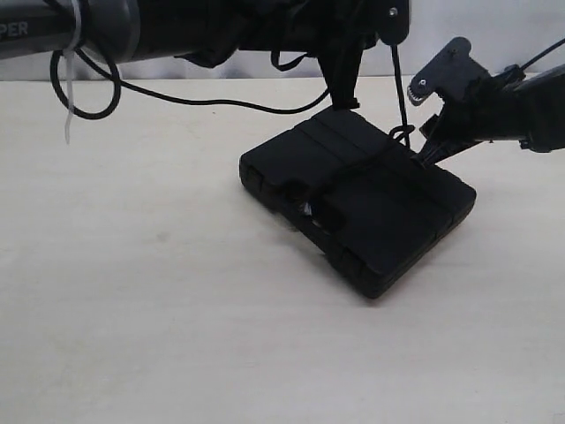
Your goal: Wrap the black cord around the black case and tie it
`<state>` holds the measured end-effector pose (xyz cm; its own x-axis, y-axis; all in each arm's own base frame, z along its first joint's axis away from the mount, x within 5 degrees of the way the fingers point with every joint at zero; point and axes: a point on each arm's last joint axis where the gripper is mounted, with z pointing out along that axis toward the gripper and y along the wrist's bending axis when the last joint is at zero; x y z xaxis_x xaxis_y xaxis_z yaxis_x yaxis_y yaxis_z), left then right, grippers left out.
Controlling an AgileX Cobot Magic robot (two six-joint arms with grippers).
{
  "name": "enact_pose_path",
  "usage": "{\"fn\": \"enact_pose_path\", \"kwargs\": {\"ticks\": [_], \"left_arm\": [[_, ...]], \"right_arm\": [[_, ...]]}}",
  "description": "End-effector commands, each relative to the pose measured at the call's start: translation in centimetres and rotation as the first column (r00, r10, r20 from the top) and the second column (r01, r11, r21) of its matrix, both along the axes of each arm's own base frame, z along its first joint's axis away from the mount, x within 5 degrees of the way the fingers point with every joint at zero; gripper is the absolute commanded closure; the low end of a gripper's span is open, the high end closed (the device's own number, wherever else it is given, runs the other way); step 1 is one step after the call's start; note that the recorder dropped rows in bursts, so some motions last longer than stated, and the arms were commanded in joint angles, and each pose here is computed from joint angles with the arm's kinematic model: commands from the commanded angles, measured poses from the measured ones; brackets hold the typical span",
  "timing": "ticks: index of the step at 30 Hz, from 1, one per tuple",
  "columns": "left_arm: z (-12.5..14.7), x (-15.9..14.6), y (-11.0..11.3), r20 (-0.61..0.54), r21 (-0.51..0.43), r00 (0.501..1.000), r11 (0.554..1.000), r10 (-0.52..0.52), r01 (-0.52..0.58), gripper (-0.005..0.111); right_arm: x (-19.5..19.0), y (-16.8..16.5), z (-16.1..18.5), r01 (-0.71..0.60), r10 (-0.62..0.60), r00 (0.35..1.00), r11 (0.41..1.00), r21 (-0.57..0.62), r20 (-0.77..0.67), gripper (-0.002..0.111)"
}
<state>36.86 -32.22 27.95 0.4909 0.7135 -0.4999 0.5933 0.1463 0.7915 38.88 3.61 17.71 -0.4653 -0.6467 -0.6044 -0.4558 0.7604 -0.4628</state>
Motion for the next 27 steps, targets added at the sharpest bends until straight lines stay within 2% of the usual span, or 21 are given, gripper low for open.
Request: {"fn": "enact_pose_path", "kwargs": {"ticks": [1,2,3,4,5,6,8,10,13,16,18,24,27], "left_arm": [[2.1,0.2,0.7,0.069,-0.057,0.994,0.995,0.082,-0.078,0.107],[2.4,0.2,0.8,0.076,-0.062,0.993,0.995,0.087,-0.082,0.107],[2.8,0.1,0.9,0.082,-0.067,0.992,0.994,0.091,-0.085,0.107],[3.0,0.0,0.9,0.084,-0.070,0.992,0.994,0.089,-0.083,0.107],[3.2,-0.2,0.7,0.087,-0.073,0.993,0.994,0.084,-0.078,0.107],[3.3,-0.2,0.8,0.089,-0.074,0.992,0.994,0.085,-0.079,0.107],[3.4,-0.6,0.4,0.092,-0.077,0.993,0.995,0.077,-0.070,0.107],[3.4,-1.0,0.0,0.096,-0.079,0.993,0.995,0.069,-0.061,0.107],[3.4,-1.6,-0.7,0.098,-0.080,0.994,0.996,0.052,-0.044,0.107],[3.4,-2.1,-1.2,0.097,-0.079,0.995,0.996,0.036,-0.028,0.107],[3.4,-2.1,-1.2,0.098,-0.080,0.995,0.996,0.037,-0.030,0.107],[3.4,-2.1,-1.2,0.099,-0.078,0.994,0.997,0.037,-0.029,0.107],[3.5,-2.0,-1.2,0.109,-0.079,0.993,0.996,0.047,-0.039,0.107]], "right_arm": [[0.1,-1.1,2.2,0.138,-0.142,0.987,0.988,0.063,0.070,0.062],[0.2,-1.4,3.2,0.167,-0.177,0.981,0.978,0.124,0.080,0.062],[0.2,-1.4,4.1,0.172,-0.194,0.979,0.956,0.238,0.071,0.062],[0.2,-1.4,4.5,0.147,-0.173,0.984,0.931,0.334,0.048,0.062],[0.1,-1.0,4.8,0.065,-0.084,0.996,0.893,0.445,0.022,0.062],[-0.1,-0.5,4.6,-0.002,-0.003,1.000,0.871,0.492,0.008,0.062],[-0.3,0.2,4.0,-0.097,0.115,0.993,0.858,0.504,-0.005,0.062],[-0.3,0.7,2.9,-0.134,0.168,0.985,0.880,0.455,-0.035,0.062],[0.2,0.6,1.3,-0.066,0.107,0.992,0.899,0.433,-0.070,0.062],[1.3,0.1,0.9,0.047,-0.020,0.998,0.882,0.469,-0.062,0.062],[1.8,-0.2,0.7,0.074,-0.051,0.997,0.872,0.483,-0.059,0.062],[3.1,0.7,-1.5,0.029,0.023,0.996,0.844,0.536,-0.090,0.062],[3.4,0.5,-3.7,0.070,0.003,0.990,0.852,0.519,-0.140,0.062]]}}
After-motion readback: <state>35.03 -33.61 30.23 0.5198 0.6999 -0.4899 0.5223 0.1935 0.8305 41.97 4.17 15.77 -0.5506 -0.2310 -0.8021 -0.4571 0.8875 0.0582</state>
